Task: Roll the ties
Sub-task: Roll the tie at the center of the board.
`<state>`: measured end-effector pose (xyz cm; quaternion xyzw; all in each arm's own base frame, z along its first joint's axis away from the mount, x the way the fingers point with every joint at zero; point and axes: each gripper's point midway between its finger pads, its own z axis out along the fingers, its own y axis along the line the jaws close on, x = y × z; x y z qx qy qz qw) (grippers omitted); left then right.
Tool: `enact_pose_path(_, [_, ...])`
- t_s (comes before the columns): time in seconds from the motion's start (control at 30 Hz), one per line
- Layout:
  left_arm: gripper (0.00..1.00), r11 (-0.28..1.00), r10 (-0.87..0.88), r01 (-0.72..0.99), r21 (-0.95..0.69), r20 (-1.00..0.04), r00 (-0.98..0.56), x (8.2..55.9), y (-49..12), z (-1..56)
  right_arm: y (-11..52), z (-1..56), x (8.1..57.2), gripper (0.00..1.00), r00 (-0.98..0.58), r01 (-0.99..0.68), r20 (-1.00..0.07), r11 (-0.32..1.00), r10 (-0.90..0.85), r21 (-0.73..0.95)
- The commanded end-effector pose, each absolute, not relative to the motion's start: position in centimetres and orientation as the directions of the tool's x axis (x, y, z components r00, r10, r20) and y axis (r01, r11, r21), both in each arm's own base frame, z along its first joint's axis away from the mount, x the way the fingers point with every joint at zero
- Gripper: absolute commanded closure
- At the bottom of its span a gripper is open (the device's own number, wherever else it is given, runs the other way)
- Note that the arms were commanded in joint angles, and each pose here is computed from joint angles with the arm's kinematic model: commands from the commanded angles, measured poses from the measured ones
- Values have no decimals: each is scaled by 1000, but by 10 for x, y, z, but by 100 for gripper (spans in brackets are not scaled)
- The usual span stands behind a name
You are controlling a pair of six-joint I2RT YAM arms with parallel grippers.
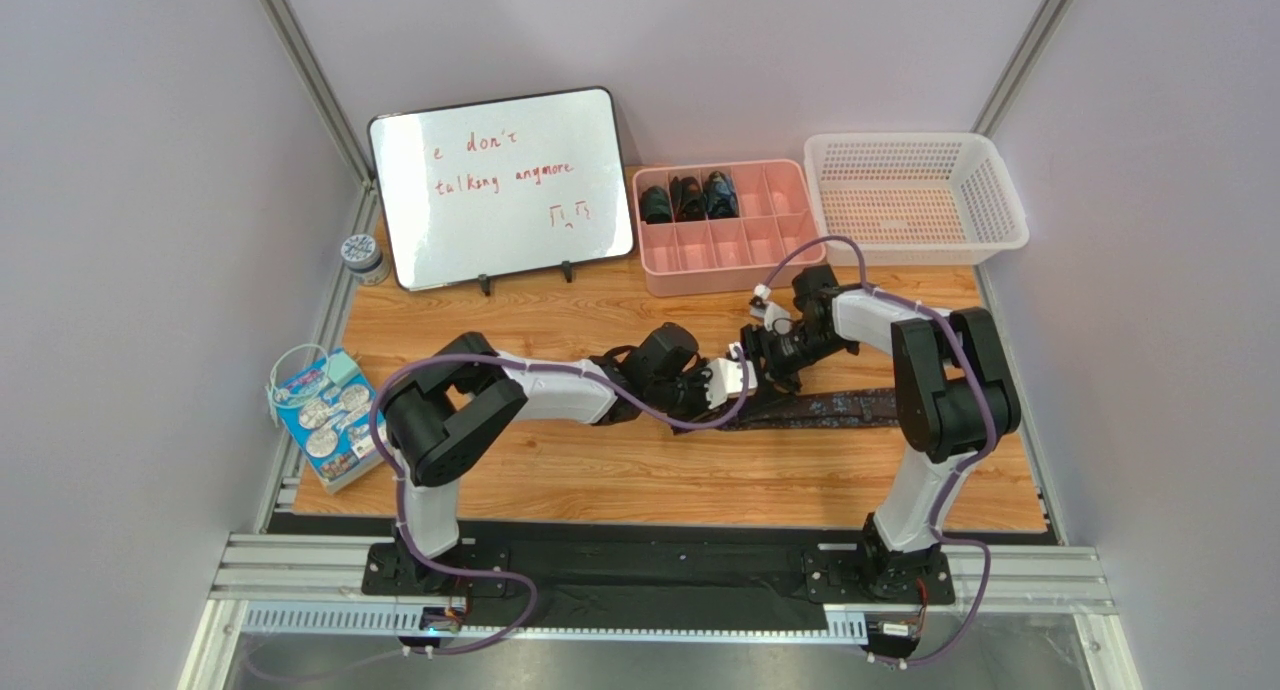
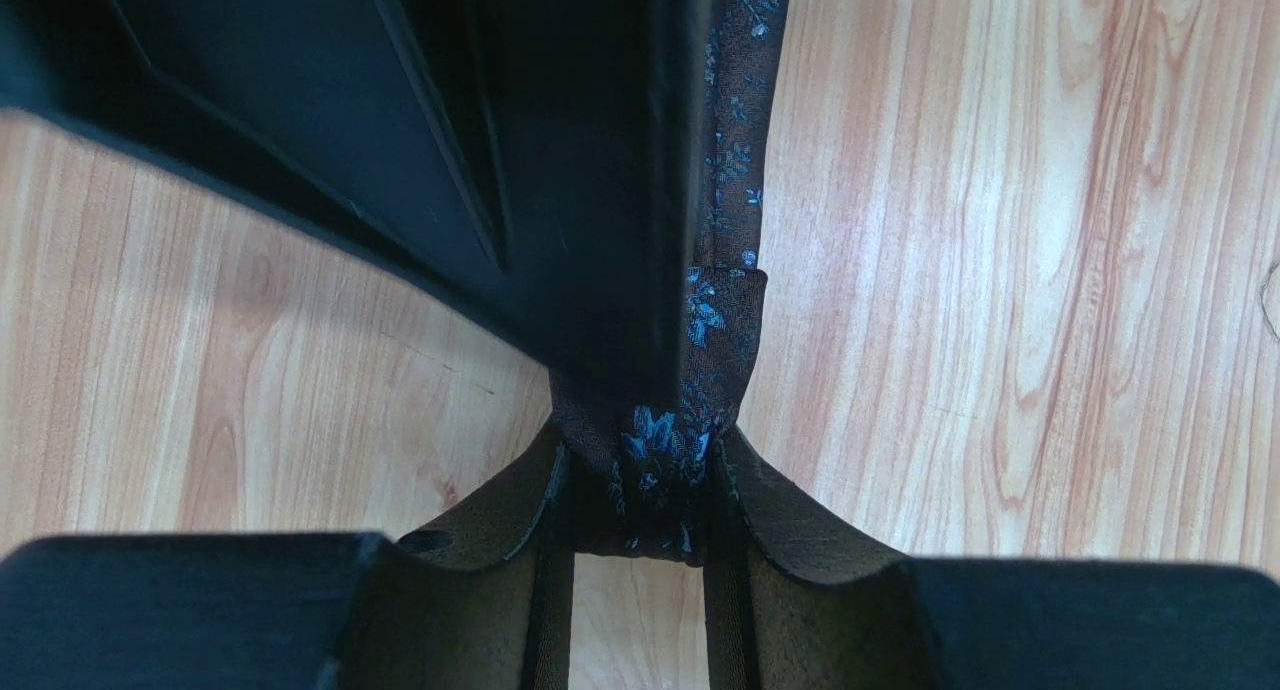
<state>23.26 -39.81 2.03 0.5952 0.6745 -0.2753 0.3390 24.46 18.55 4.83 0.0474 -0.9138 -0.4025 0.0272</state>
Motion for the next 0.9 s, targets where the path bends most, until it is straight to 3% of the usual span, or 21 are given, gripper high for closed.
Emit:
enact_pose_path(0.0, [88,189,800,982,-32,-575,-172,212,-349,-30,199,42,247,51,-993,-76,0,642,-117,763])
enact_pose_path(0.07, [88,187,801,982,-33,-573,-172,211,-350,-29,197,33,251,58,-992,-86,-4,666,-125,741])
enact_pose_path(0.17, [81,191,797,981,-36,-577,-176,211,-350,-29,191,24,254,84,-991,-98,-7,697,-132,710])
enact_pose_path(0.2, [72,187,793,981,-50,-582,-181,209,-351,-28,189,20,252,98,-991,-96,0,708,-134,699])
enact_pose_path(0.27, [62,202,769,978,-59,-609,-196,211,-351,-25,181,11,253,100,-990,-108,-4,742,-140,662])
enact_pose_path(0.3, [50,181,745,979,-96,-636,-200,206,-355,-22,177,5,252,100,-990,-103,7,756,-141,647])
enact_pose_path(0.47, [29,178,520,972,-154,-824,-226,208,-370,6,160,-14,251,100,-992,-77,40,813,-123,577])
enact_pose_path(0.5, [14,161,483,976,-148,-851,-209,208,-373,11,158,-17,250,100,-991,-74,47,820,-122,568])
enact_pose_path(0.53, [12,159,471,975,-153,-856,-211,203,-369,3,156,-21,248,100,-990,-67,66,829,-124,556])
enact_pose_path(0.77, [12,150,339,983,-109,-928,-155,224,-400,3,150,-31,250,100,-987,-80,78,858,-139,508])
enact_pose_path(0.83, [16,120,348,989,-86,-929,-123,223,-404,-3,153,-31,249,100,-987,-80,81,855,-140,512])
enact_pose_path(0.87, [26,106,351,991,-76,-930,-109,222,-405,-4,154,-32,247,100,-986,-81,85,853,-145,516])
